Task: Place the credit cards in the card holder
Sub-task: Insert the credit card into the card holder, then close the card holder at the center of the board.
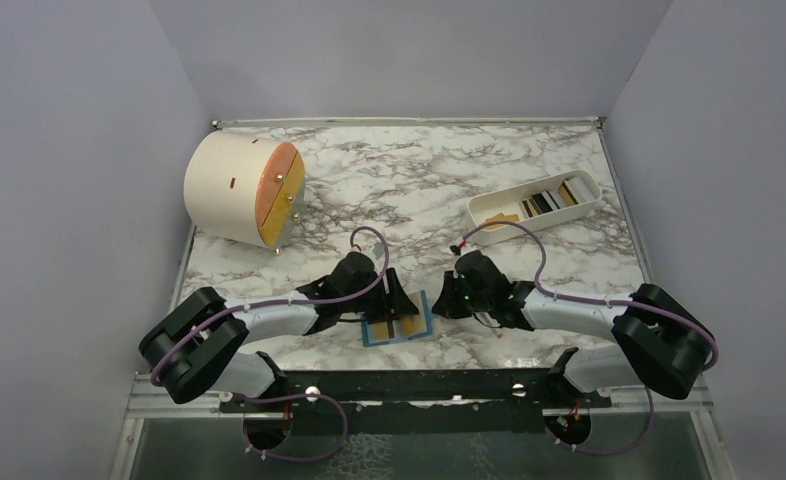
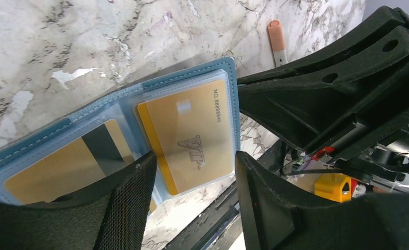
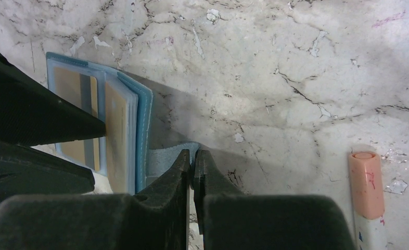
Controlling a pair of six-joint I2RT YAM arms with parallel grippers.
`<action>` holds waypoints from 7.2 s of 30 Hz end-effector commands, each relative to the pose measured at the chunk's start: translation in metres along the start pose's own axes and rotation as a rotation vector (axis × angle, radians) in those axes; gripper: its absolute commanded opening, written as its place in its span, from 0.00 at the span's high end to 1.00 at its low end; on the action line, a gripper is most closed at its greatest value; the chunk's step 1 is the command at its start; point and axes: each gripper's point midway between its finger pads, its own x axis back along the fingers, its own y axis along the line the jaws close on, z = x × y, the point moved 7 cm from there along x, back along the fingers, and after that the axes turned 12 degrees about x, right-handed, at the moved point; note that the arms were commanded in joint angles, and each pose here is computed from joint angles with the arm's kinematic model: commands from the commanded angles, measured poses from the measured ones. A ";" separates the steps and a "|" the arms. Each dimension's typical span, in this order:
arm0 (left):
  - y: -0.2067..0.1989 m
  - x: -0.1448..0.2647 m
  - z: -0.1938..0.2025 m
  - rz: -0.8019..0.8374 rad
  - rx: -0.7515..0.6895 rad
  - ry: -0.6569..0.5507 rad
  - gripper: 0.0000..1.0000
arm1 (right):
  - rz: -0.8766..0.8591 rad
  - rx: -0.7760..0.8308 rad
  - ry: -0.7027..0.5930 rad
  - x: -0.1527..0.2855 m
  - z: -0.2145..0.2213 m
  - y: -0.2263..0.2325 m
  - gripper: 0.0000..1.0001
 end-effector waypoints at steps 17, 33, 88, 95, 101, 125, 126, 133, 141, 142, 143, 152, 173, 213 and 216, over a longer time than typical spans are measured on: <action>-0.005 0.027 -0.023 -0.255 -0.203 -0.157 0.12 | 0.056 -0.006 0.010 0.005 0.009 -0.006 0.99; 0.040 0.051 -0.012 -0.391 -0.118 -0.198 0.11 | 0.022 -0.013 -0.029 0.009 0.006 -0.002 0.99; -0.013 0.014 0.000 0.090 -0.081 -0.031 0.50 | -0.008 0.034 0.001 -0.002 0.009 0.007 0.92; -0.011 0.011 -0.004 0.034 -0.118 -0.041 0.36 | 0.010 0.038 -0.023 0.006 0.004 0.007 0.90; -0.012 0.015 -0.009 -0.010 -0.129 -0.082 0.40 | -0.004 0.042 -0.041 0.009 0.000 0.009 0.97; 0.021 -0.007 -0.004 -0.177 -0.142 -0.014 0.75 | -0.120 0.000 -0.085 0.020 -0.007 0.025 0.81; 0.021 -0.007 -0.004 -0.179 -0.142 -0.015 0.75 | -0.127 -0.004 -0.087 0.019 -0.007 0.025 0.80; 0.021 -0.004 -0.003 -0.173 -0.146 -0.024 0.75 | -0.210 -0.029 -0.074 0.015 -0.006 0.035 0.70; 0.023 -0.002 -0.003 -0.172 -0.147 -0.027 0.75 | -0.248 -0.046 -0.075 0.012 -0.003 0.037 0.66; 0.023 -0.002 -0.003 -0.172 -0.147 -0.026 0.75 | -0.253 -0.046 -0.074 0.010 -0.003 0.038 0.66; 0.023 -0.002 -0.002 -0.171 -0.148 -0.025 0.75 | -0.257 -0.048 -0.074 0.010 -0.004 0.038 0.66; 0.026 -0.002 -0.001 -0.179 -0.139 -0.022 0.75 | -0.273 -0.056 -0.044 0.002 -0.001 0.040 0.67; 0.027 -0.002 0.001 -0.180 -0.145 -0.017 0.76 | -0.166 -0.029 -0.055 0.013 -0.004 0.030 0.76; 0.027 -0.004 0.002 -0.178 -0.133 -0.015 0.76 | -0.237 -0.015 0.024 -0.001 0.008 0.034 0.84; 0.027 -0.004 0.002 -0.177 -0.133 -0.014 0.76 | -0.217 -0.010 0.024 -0.001 0.008 0.032 0.85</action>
